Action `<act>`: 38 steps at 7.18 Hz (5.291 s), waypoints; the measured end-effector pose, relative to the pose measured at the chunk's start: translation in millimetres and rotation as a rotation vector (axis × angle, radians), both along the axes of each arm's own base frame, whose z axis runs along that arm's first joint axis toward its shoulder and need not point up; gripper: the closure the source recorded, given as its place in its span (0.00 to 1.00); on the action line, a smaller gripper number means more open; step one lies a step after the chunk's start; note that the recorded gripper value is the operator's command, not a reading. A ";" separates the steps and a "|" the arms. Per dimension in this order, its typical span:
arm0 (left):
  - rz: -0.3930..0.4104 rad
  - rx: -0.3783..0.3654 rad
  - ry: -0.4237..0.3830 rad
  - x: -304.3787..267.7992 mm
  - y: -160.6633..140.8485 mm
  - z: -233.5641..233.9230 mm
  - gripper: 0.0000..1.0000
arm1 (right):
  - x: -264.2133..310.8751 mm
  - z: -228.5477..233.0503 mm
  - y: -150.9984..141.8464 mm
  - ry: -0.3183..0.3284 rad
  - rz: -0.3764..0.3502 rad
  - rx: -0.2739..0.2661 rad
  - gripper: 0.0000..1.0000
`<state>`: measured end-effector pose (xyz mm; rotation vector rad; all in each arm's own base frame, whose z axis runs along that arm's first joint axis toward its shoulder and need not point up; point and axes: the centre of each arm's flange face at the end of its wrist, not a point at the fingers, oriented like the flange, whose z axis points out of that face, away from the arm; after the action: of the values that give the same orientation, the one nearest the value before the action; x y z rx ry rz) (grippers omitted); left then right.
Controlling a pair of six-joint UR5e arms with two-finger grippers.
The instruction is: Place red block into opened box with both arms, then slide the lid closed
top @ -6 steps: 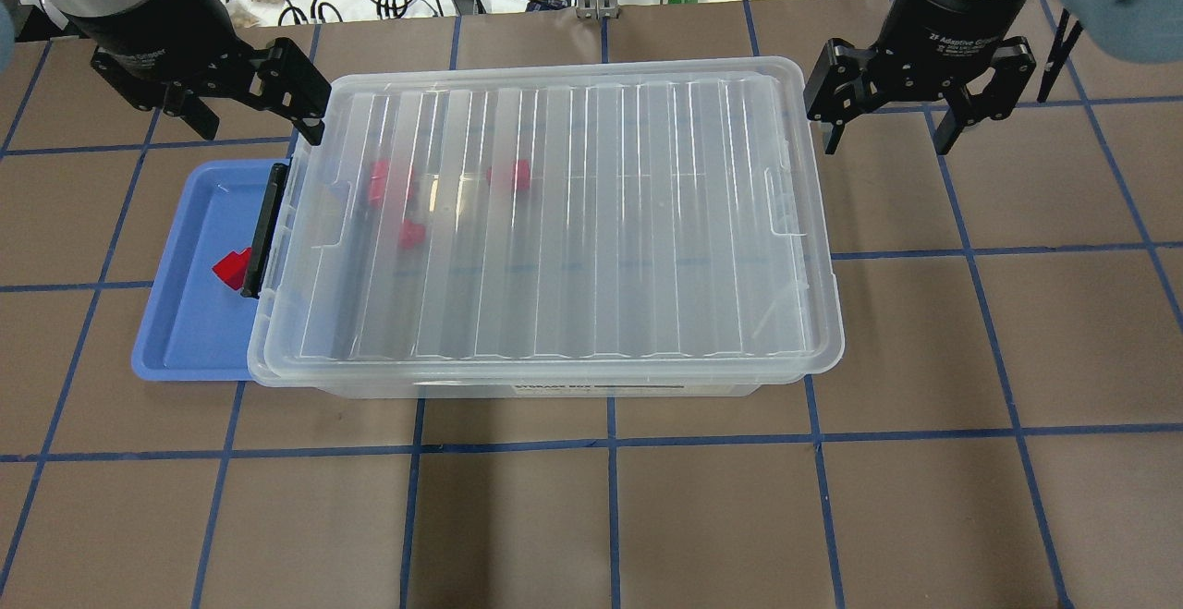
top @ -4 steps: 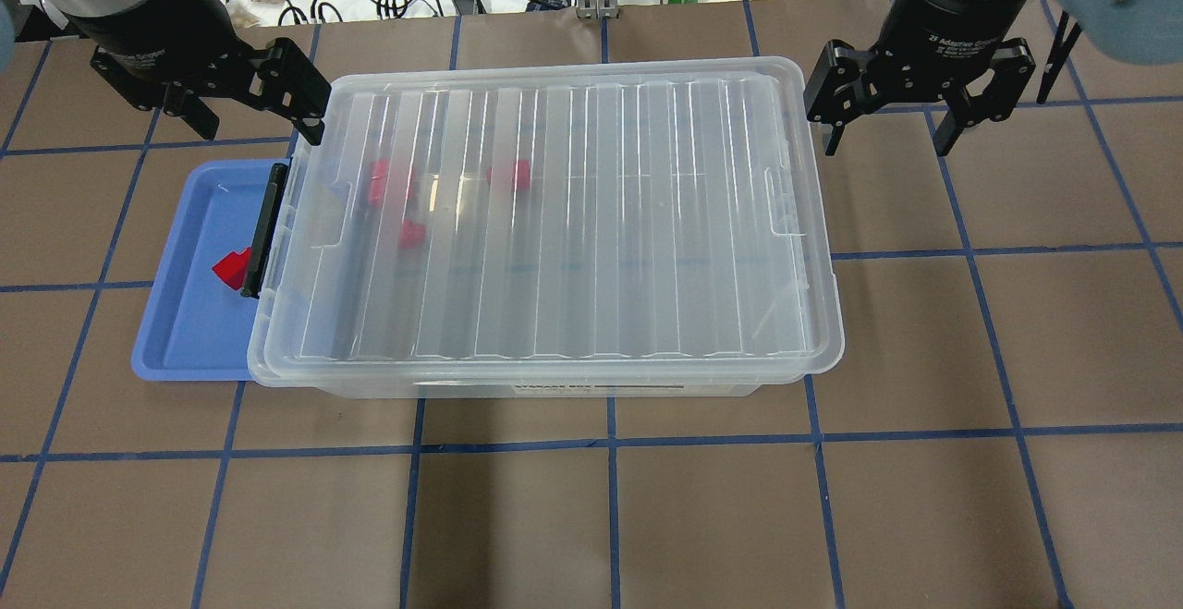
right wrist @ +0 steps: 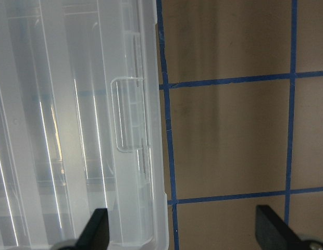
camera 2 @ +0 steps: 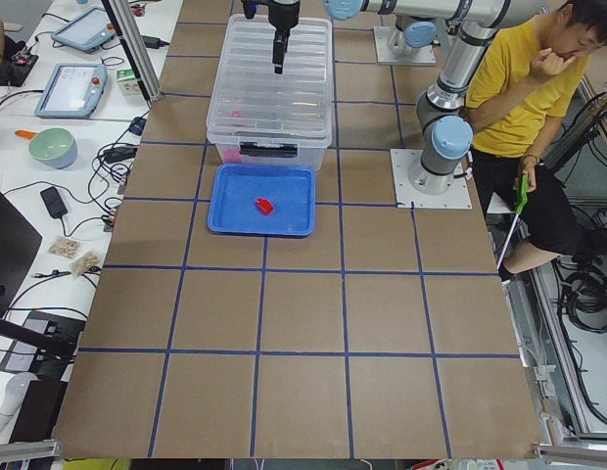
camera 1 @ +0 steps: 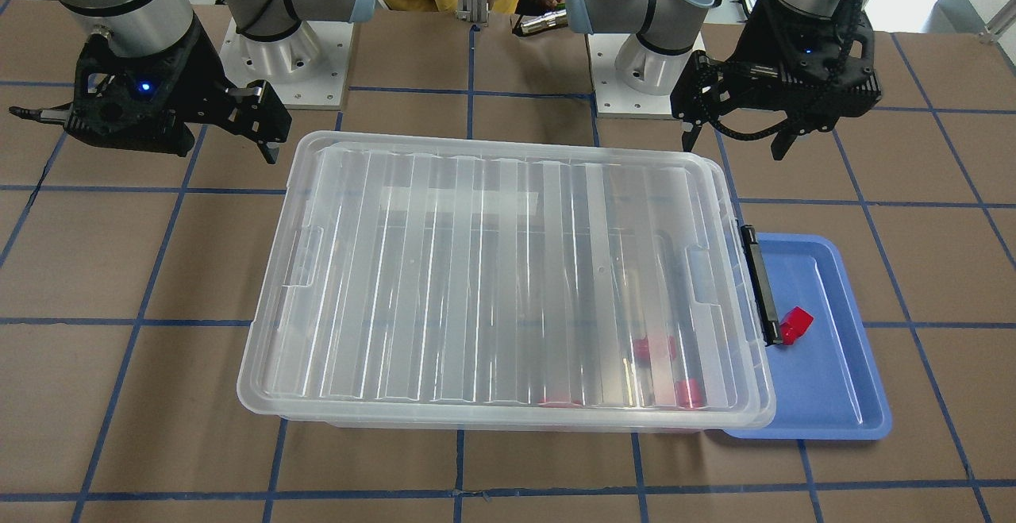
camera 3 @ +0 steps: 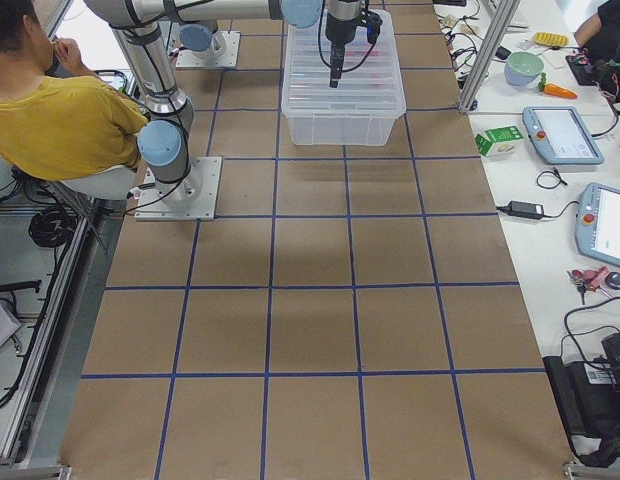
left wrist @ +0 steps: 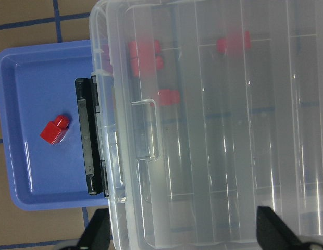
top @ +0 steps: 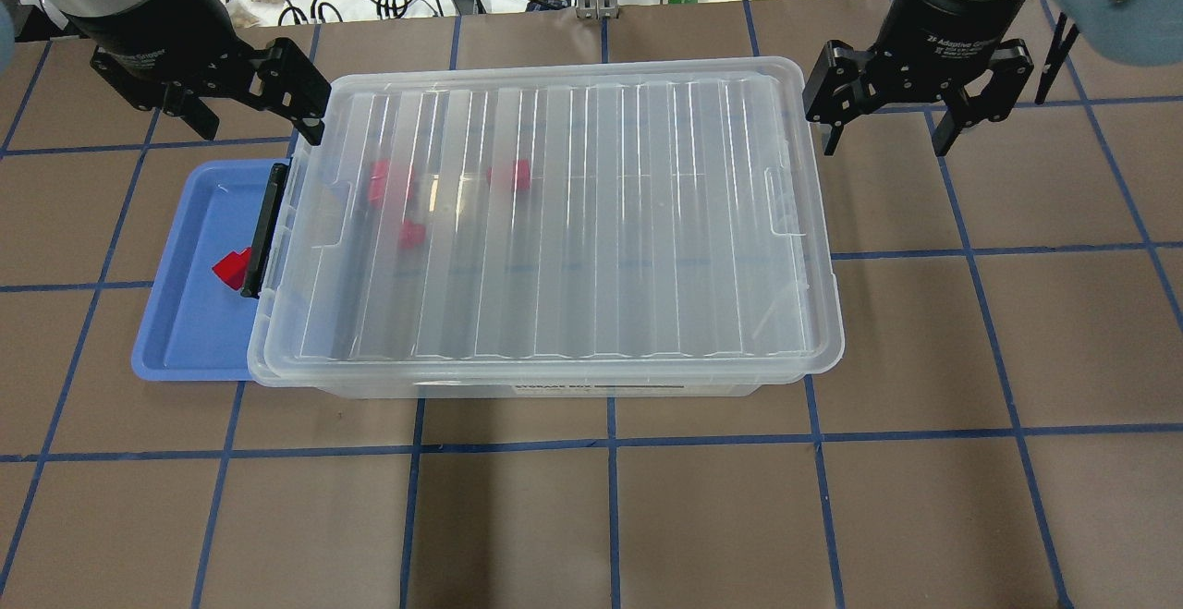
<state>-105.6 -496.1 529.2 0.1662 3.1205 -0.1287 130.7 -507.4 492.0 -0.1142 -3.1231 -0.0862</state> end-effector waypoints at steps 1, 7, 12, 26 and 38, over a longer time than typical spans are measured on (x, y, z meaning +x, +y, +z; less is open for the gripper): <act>0.000 0.000 0.000 0.0 0.0 0.0 0.00 | -0.6 -5.9 -7.1 0.003 0.000 -0.013 0.00; 0.025 0.021 0.004 -0.8 2.4 0.7 0.00 | -3.0 -103.9 -48.9 0.006 0.016 -0.018 0.00; 0.055 0.043 0.009 -2.0 6.9 -1.1 0.00 | -3.4 -146.9 -45.9 0.002 0.018 0.061 0.00; 0.067 0.039 0.011 -1.6 7.3 1.5 0.00 | -141.7 -143.8 -64.2 0.032 0.001 0.070 0.00; 0.067 0.044 0.011 -1.6 7.0 -0.7 0.00 | -166.7 -138.8 -64.5 0.056 0.033 0.055 0.00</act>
<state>-107.2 -489.1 528.5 0.0608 3.1372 -0.0606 -36.0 -571.9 353.2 -0.0633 -3.0624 -0.1652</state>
